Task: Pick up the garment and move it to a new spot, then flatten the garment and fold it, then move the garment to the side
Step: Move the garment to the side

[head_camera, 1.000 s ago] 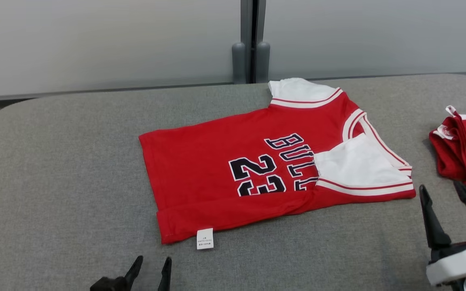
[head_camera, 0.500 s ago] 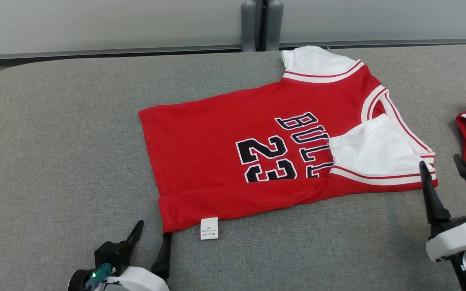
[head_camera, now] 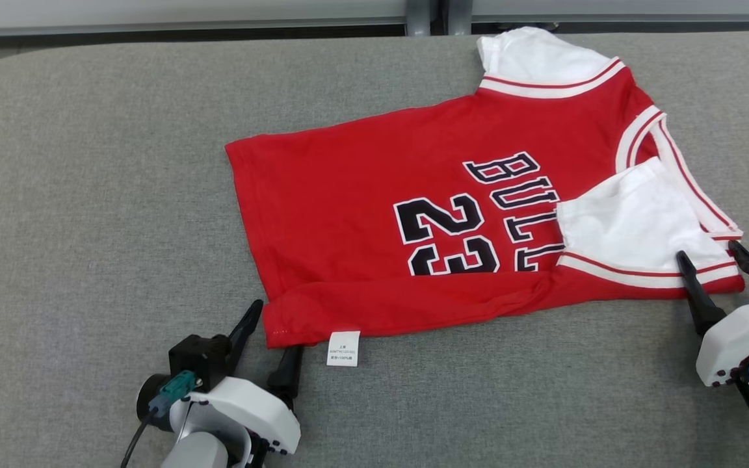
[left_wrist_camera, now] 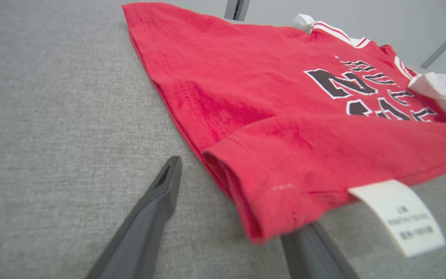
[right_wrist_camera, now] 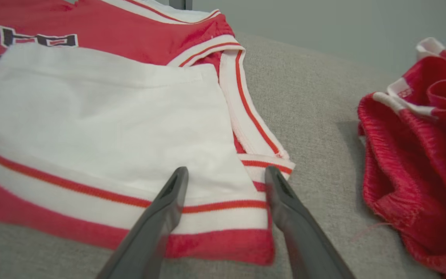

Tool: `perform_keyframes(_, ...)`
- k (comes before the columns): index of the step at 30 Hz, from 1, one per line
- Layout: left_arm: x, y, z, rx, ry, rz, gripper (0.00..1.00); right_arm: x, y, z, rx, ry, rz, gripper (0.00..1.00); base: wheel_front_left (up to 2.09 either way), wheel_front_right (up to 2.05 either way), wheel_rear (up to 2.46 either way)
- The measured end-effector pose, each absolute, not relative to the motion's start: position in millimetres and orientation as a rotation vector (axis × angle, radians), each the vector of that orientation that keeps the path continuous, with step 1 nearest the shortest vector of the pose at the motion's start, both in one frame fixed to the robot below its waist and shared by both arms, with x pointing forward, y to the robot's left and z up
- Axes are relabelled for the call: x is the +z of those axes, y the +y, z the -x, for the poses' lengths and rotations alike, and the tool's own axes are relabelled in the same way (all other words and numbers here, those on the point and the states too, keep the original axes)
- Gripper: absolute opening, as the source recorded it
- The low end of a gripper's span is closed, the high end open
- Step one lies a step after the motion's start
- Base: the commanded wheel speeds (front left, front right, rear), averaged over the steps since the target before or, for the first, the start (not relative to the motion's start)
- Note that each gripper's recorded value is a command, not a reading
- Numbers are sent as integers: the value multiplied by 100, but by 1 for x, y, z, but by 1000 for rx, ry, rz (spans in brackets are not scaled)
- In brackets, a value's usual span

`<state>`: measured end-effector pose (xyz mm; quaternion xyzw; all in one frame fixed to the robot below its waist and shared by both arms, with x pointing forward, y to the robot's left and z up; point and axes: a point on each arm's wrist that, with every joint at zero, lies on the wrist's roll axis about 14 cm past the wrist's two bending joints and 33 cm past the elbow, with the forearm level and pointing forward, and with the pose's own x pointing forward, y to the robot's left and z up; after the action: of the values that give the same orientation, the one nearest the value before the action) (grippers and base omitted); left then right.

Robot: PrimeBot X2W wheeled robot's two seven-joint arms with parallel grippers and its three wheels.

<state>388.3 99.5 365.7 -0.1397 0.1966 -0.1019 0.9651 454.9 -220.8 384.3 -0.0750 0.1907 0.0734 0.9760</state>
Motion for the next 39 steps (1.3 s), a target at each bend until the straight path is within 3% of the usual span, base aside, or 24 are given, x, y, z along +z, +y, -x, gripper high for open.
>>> perform_keyframes(6, 359, 95, -393, -214, 439, 320, 100, 357, -226, -455, 129, 538, 145, 100, 0, 0, 0)
perform_keyframes(7, 358, 94, -395, -217, 445, 326, 87, 354, -226, -455, 129, 558, 142, 100, 0, 0, 0)
perform_keyframes(8, 358, 92, -396, -225, 453, 336, 47, 352, -225, -456, 132, 571, 140, 100, 0, 0, 0)
perform_keyframes(9, 357, 90, -397, -234, 457, 341, 30, 350, -224, -457, 133, 583, 134, 86, 0, 0, 0)
perform_keyframes(10, 357, 89, -399, -241, 461, 347, 0, 349, -223, -458, 136, 592, 127, 65, 0, 0, 0)
perform_keyframes(11, 356, 86, -400, -252, 473, 353, 0, 348, -222, -458, 141, 604, 127, 26, 0, 0, 0)
perform_keyframes(12, 357, 85, -401, -257, 479, 362, 0, 348, -221, -459, 144, 612, 124, 0, 0, 0, 0)
perform_keyframes(27, 374, 80, -358, -353, 694, 530, 0, 394, -235, -442, 142, 620, 16, 0, 0, 0, 0)
perform_keyframes(39, 416, 91, -303, -482, 933, 691, 0, 405, -245, -376, 230, 835, 9, 0, 0, 0, 0)
